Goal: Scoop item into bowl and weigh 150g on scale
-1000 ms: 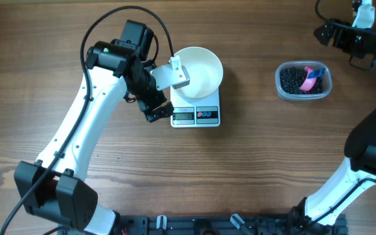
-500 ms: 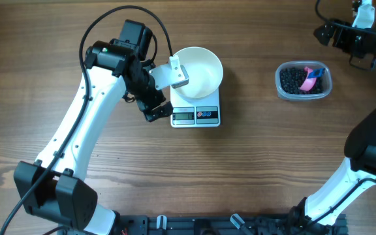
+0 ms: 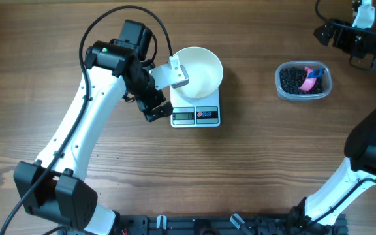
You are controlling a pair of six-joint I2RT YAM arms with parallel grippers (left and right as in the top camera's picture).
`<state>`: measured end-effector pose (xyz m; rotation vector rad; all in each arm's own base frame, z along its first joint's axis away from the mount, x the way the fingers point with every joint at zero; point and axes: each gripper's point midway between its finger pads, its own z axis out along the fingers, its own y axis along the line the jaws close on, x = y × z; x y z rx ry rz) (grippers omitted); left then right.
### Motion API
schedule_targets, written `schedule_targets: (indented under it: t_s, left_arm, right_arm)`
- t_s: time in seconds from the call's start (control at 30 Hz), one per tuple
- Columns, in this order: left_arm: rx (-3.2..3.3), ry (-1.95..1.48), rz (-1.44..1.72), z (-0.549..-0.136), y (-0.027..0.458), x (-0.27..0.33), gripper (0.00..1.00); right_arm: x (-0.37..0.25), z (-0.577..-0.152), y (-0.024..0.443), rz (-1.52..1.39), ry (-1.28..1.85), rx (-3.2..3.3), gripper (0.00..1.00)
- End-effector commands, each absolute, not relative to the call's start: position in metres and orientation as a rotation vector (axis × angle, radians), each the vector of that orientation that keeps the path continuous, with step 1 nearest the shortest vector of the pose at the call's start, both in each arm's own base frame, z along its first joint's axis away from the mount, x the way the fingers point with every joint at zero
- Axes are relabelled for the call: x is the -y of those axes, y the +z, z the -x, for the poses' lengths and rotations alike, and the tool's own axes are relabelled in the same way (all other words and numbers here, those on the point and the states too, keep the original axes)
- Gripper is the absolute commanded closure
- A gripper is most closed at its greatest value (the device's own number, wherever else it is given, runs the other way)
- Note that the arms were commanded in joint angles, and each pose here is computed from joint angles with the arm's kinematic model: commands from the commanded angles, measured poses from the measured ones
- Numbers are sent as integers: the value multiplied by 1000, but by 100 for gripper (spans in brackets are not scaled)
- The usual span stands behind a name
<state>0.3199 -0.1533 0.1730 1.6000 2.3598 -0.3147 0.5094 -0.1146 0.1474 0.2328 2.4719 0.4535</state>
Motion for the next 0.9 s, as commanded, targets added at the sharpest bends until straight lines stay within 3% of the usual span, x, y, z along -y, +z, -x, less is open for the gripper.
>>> schedule_targets:
  t_s: [0.0,0.87]
  left_arm:
    - [-2364,-321,-1617,-321,167,152,0]
    - [-2364,-321,-1617,-321,167,152,0]
  right_arm:
    - [114,-514,147,-227,445,-2469,0]
    - [114,-514,147,-227,445,-2469,0]
